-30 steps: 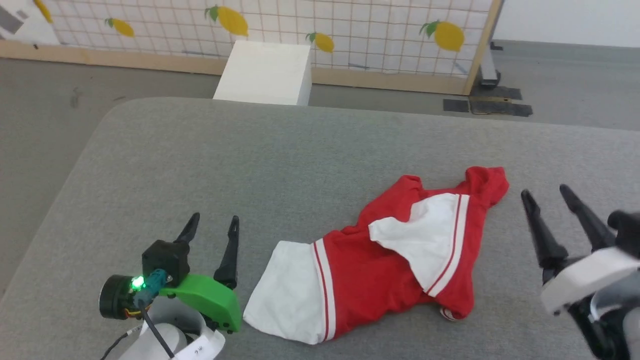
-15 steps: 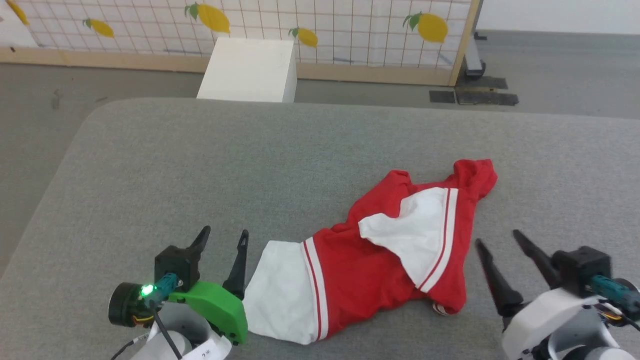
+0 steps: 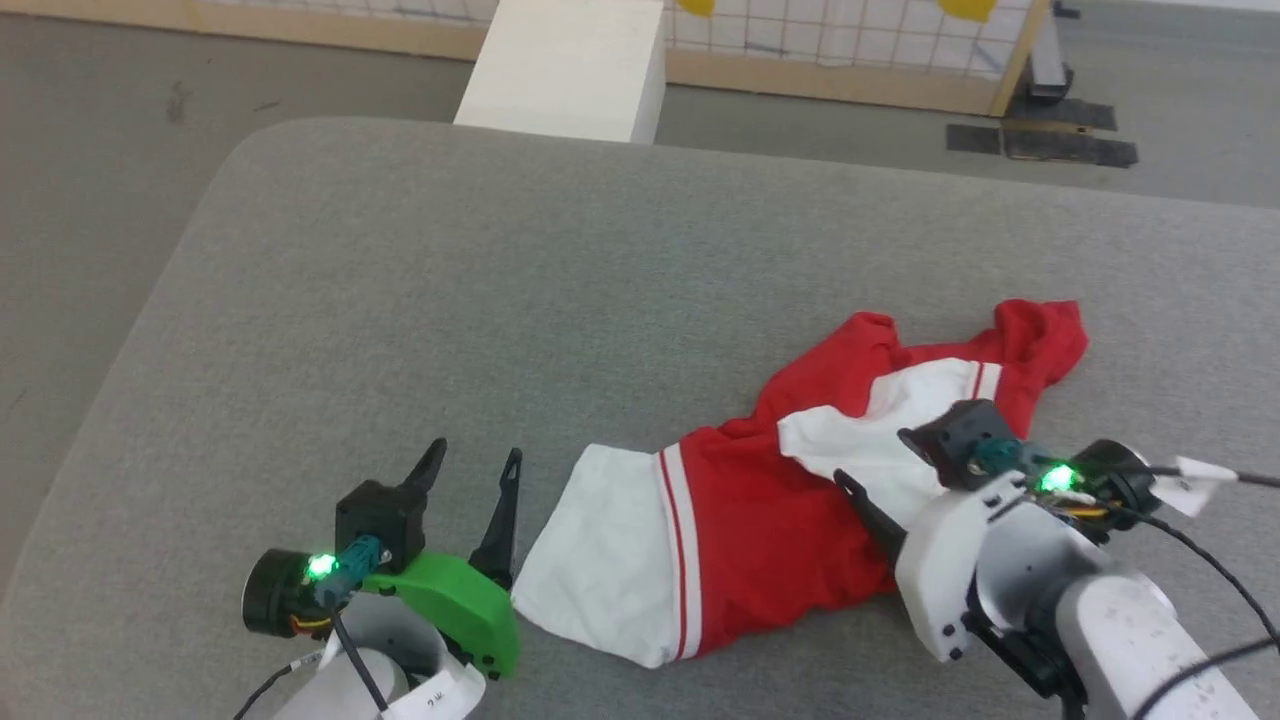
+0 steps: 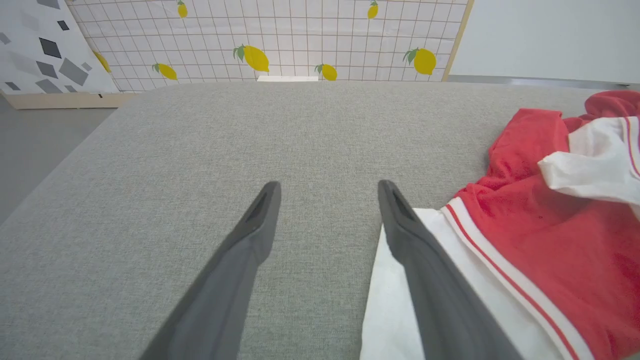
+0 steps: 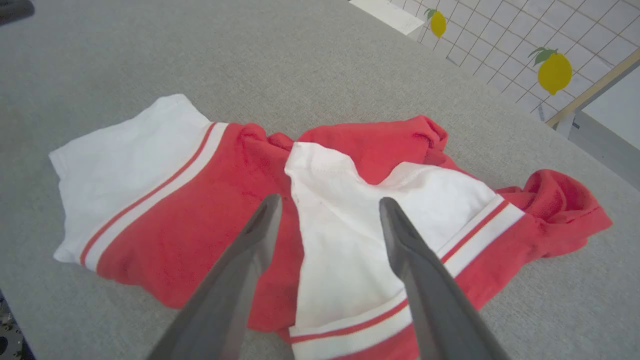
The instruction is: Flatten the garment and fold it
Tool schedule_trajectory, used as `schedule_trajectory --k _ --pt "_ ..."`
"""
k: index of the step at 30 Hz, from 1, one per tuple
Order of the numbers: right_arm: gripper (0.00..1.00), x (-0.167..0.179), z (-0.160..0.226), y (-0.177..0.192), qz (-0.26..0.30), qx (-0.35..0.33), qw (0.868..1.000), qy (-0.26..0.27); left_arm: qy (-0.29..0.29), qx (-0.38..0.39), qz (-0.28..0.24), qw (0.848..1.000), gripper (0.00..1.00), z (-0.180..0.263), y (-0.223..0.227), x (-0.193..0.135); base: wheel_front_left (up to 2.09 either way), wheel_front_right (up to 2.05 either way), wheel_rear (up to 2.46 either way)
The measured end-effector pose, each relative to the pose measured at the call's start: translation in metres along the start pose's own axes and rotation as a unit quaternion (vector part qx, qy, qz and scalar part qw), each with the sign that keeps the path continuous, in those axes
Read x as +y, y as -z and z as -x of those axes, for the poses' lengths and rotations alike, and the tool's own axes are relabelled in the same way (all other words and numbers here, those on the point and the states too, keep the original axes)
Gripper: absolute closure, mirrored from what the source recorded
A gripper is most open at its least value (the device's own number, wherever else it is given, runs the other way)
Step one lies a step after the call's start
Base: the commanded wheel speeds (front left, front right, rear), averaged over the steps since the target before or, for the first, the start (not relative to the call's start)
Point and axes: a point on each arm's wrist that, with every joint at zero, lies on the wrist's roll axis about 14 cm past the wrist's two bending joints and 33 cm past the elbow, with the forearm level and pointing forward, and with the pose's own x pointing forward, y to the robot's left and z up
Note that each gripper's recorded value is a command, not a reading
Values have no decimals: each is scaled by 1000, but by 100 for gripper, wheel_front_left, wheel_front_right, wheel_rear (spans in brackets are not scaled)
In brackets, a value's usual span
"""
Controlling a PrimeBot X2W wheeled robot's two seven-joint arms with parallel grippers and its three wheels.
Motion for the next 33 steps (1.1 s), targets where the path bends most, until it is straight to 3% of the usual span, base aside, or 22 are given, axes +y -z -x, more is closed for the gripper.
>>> schedule_trajectory --k 13,14,15,16,27,33 --pt "0 5 -44 46 41 120 992 -22 -30 4 7 1000 0 -3 7 14 0 0 0" --pt "29 5 -46 48 41 124 991 -23 -33 7 9 999 0 -3 9 15 0 0 0" --pt "76 5 -48 49 41 125 991 -23 -35 7 9 999 0 -3 10 15 0 0 0" --pt "100 5 -50 49 38 124 991 -24 -37 8 10 999 0 -2 11 16 0 0 0" --pt "100 -8 -39 4 -12 34 999 6 -34 4 6 999 0 -1 10 15 0 0 0" --pt "100 -57 3 -6 -124 -20 988 87 -9 -2 3 1000 0 -4 4 3 0 0 0"
